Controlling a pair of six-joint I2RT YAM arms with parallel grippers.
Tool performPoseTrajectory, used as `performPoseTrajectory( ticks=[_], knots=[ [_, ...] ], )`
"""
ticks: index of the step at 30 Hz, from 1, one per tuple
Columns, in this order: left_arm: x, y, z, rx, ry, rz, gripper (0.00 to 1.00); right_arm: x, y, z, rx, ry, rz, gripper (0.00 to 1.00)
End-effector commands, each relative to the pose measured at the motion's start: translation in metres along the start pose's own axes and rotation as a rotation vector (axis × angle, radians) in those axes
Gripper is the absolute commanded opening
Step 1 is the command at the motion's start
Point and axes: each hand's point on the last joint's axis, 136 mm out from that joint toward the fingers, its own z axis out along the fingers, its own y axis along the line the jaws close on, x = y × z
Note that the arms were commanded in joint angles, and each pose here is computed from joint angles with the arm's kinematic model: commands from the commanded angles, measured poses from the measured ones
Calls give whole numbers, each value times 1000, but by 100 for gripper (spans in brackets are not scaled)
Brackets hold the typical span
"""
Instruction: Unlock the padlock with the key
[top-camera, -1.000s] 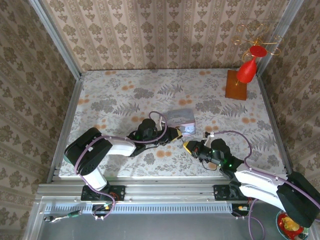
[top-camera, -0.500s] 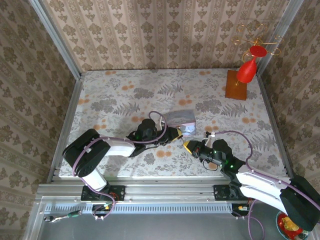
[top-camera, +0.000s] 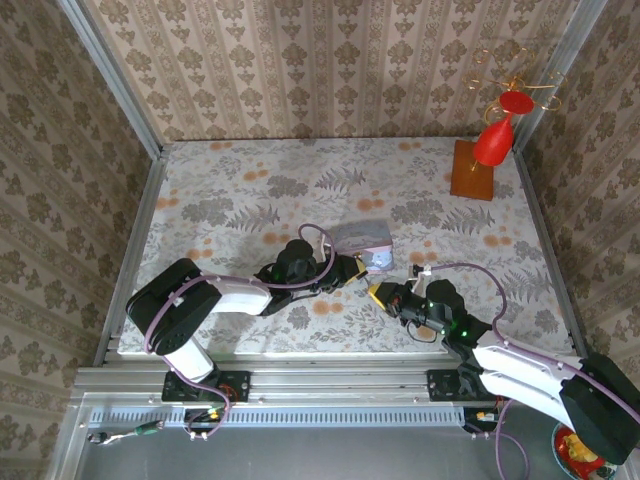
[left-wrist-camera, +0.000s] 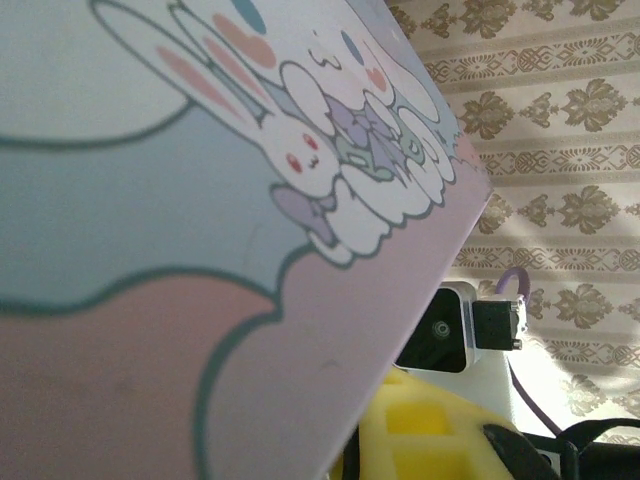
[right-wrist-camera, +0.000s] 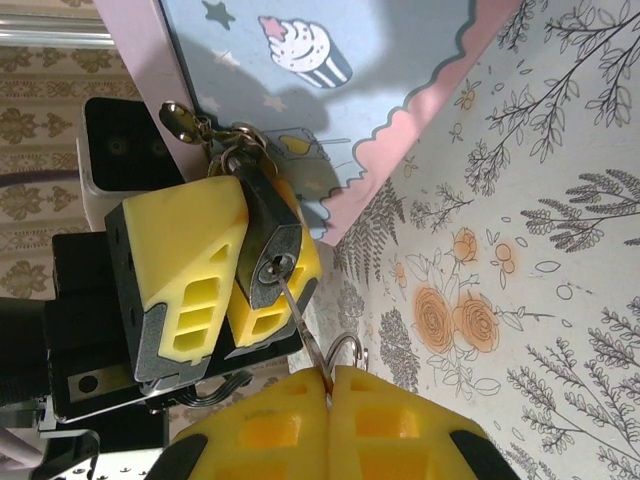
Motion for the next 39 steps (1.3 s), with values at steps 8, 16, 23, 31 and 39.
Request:
performPoseTrajectory(
  ticks=[8, 16, 23, 31, 39],
  knots=[
    [20, -55, -2, 171, 72, 66, 0, -13, 7, 0, -21, -38, 19, 0],
    [23, -62, -1, 194, 79, 74, 0, -13, 10, 5, -27, -27, 24, 0],
    [27, -59, -1, 180, 90, 78, 0, -17, 15, 6, -38, -35, 24, 0],
    [24, -42, 1, 113, 82, 94, 0, -16, 23, 5, -56, -27, 17, 0],
    [7, -21, -3, 27, 45, 121, 0, -15, 7, -1, -9, -40, 9, 0]
  ],
)
